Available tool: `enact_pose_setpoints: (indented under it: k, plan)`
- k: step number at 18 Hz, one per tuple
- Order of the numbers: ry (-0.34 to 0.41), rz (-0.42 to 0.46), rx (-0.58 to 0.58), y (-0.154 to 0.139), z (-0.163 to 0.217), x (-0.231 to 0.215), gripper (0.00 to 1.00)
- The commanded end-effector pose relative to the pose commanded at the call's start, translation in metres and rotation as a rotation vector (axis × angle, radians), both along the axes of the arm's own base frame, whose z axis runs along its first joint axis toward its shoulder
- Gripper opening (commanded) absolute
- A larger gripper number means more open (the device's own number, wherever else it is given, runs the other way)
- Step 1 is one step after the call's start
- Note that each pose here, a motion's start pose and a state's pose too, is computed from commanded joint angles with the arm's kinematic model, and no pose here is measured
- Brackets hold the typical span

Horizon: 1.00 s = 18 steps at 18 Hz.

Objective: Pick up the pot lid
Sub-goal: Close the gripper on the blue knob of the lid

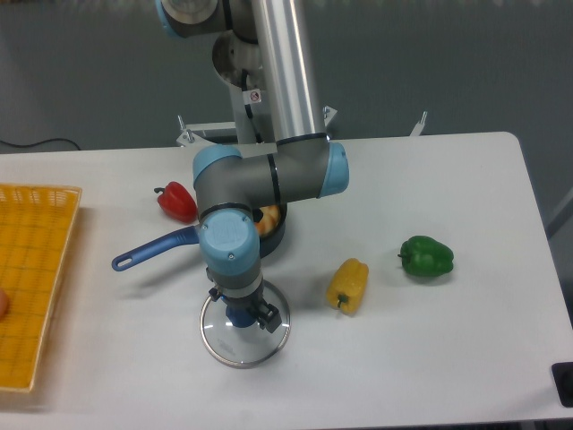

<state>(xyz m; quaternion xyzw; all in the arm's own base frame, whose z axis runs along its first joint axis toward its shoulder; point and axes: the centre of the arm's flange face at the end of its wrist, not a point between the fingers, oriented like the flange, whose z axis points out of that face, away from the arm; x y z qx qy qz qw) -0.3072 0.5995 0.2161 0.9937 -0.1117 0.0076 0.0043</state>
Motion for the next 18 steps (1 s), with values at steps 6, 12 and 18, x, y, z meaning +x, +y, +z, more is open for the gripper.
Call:
enact_pose_setpoints:
  k: [6,12,18]
  plan:
    - [-0.001,-0.002,-0.001,0.0005,-0.001,0.0009,1.0]
    - [-0.002,-0.002,-0.002,0.0011,-0.002,0.0017,0.87]
    - [-0.004,-0.003,-0.003,0.0015,-0.0022,0.0029,0.82]
